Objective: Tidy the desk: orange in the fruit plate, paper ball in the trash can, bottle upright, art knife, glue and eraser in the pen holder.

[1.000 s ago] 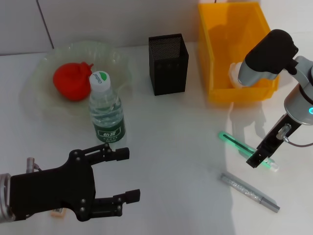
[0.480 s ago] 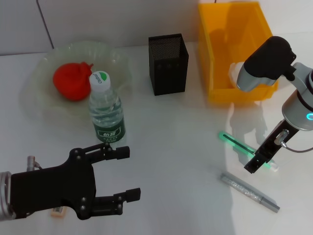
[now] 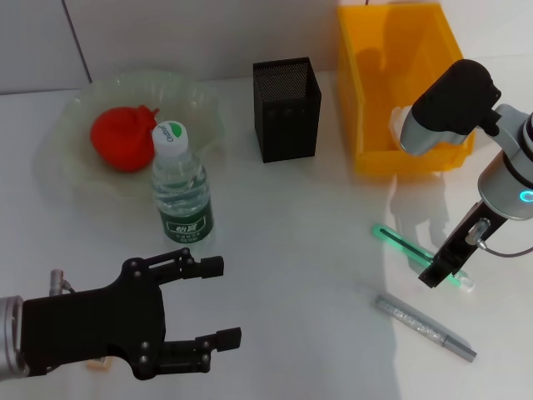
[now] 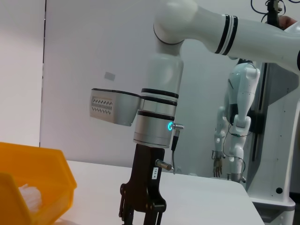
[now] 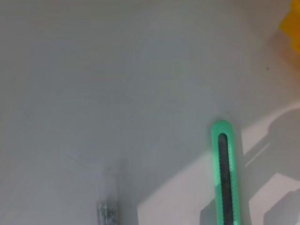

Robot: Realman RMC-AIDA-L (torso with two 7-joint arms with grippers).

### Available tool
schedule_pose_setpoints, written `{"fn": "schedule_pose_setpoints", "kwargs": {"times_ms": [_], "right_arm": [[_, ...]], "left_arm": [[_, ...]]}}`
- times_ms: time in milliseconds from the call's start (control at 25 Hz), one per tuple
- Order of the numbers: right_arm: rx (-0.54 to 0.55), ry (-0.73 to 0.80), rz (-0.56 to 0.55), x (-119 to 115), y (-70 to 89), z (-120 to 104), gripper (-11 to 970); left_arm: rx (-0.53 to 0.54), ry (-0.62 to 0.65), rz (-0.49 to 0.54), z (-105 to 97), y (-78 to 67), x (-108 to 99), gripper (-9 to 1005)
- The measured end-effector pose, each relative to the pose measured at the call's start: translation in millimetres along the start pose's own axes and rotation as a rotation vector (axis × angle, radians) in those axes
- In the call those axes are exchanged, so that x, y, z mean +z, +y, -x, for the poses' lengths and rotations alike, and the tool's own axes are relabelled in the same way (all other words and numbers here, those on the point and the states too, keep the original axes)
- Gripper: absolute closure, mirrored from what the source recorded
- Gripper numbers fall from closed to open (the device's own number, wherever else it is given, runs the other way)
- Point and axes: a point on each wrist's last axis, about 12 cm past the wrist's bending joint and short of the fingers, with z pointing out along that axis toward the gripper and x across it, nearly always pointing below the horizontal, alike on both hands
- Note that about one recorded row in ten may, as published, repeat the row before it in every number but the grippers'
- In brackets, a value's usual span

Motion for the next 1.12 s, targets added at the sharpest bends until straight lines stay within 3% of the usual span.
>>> {"fn": "schedule_pose_setpoints", "kwargs": {"times_ms": [120,560,1120], "right_arm": [[-0.001,0.002,0.0,0.3,0.1,0.1,370],[-0.009,0.01,-0.003,3.4,-1.2,-3.5,511],[0.012,0.011,0.012,7.4,-3.0,-7.4,581]], "left_arm": [[0.0,0.0,-0.002,0.0,-0.2,0.1,182],[-0.001,-0.002,-0.008,0.4,-0.6,0.9,182],[-0.005,-0.003,-0.01,0.5,-0.8,1.0,182]]}}
